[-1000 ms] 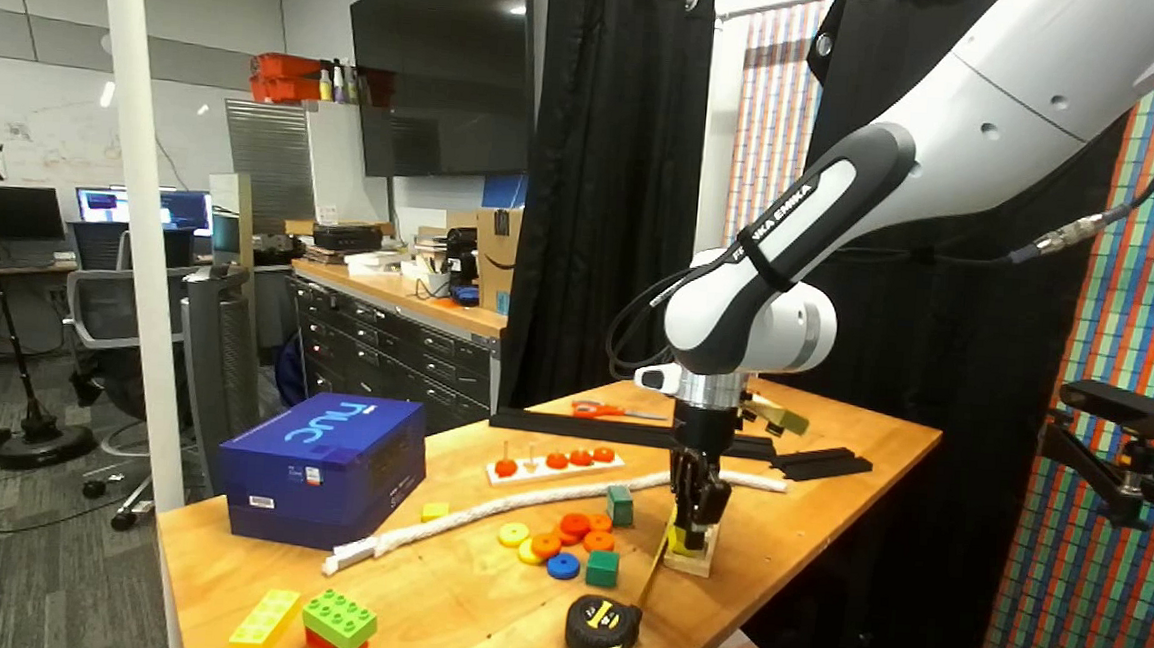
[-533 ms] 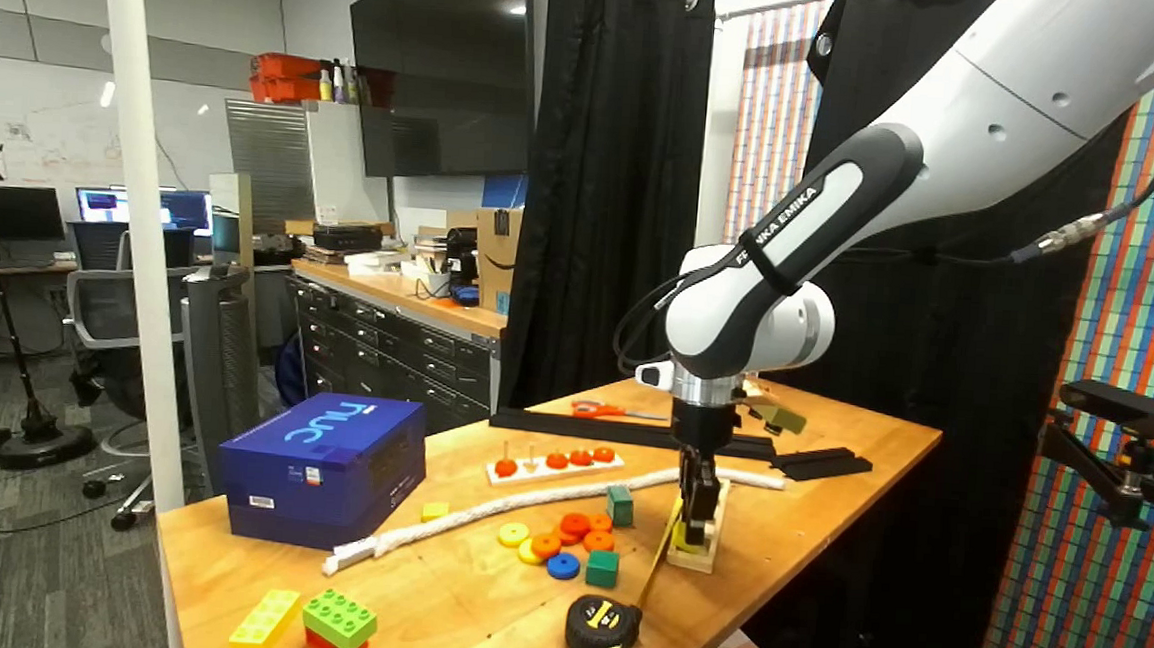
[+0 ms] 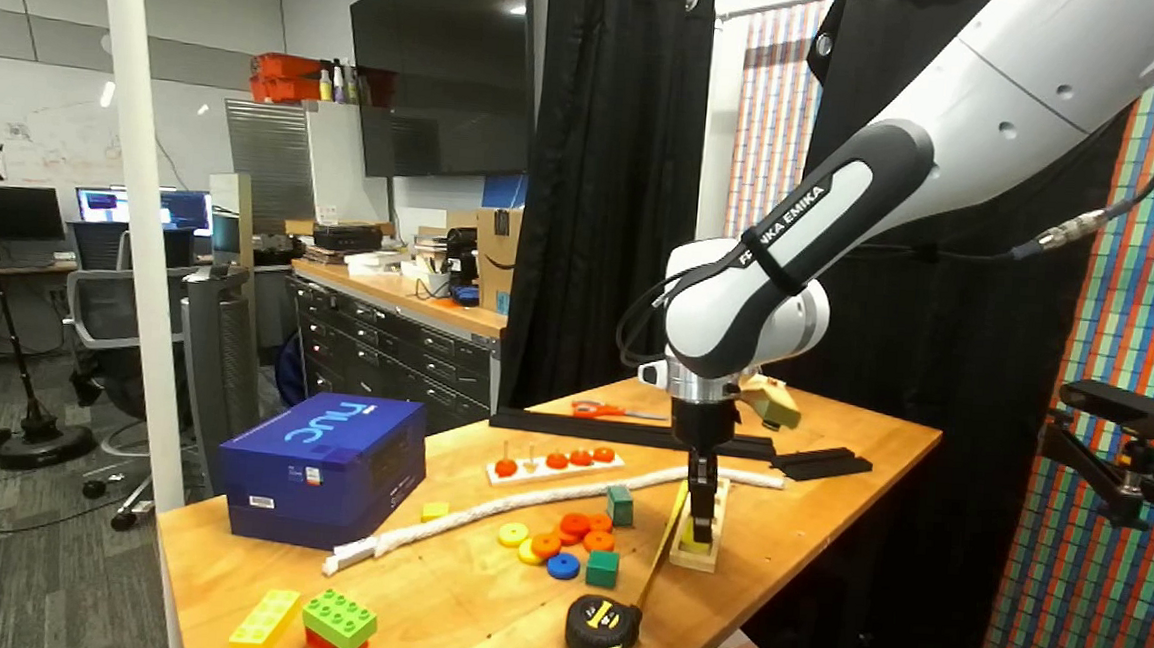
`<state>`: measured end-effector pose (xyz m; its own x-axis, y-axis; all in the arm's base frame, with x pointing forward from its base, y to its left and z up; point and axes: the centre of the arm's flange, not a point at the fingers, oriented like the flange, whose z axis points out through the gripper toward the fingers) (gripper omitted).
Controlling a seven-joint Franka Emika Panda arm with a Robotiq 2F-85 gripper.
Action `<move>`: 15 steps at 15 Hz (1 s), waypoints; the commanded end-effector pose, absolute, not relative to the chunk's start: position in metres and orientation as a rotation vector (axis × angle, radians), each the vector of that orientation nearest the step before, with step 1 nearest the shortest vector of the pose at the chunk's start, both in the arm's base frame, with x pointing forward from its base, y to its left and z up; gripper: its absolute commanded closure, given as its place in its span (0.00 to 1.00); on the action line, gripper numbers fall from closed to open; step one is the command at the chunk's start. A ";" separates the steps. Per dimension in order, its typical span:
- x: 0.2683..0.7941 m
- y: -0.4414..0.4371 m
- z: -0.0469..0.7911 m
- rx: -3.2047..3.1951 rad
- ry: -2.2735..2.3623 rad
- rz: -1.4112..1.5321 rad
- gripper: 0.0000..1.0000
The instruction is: Put the square yellow block properly in the wooden board
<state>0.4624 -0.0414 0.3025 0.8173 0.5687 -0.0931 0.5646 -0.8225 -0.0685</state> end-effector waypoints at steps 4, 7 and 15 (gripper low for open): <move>0.463 -0.042 0.314 -2.964 -0.835 0.242 0.86; 0.466 -0.042 0.311 -2.944 -0.843 0.237 0.86; 0.471 -0.043 0.307 -2.933 -0.841 0.249 0.86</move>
<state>0.4641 -0.0415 0.3032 0.8365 0.5300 -0.1392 0.5202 -0.8479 -0.1022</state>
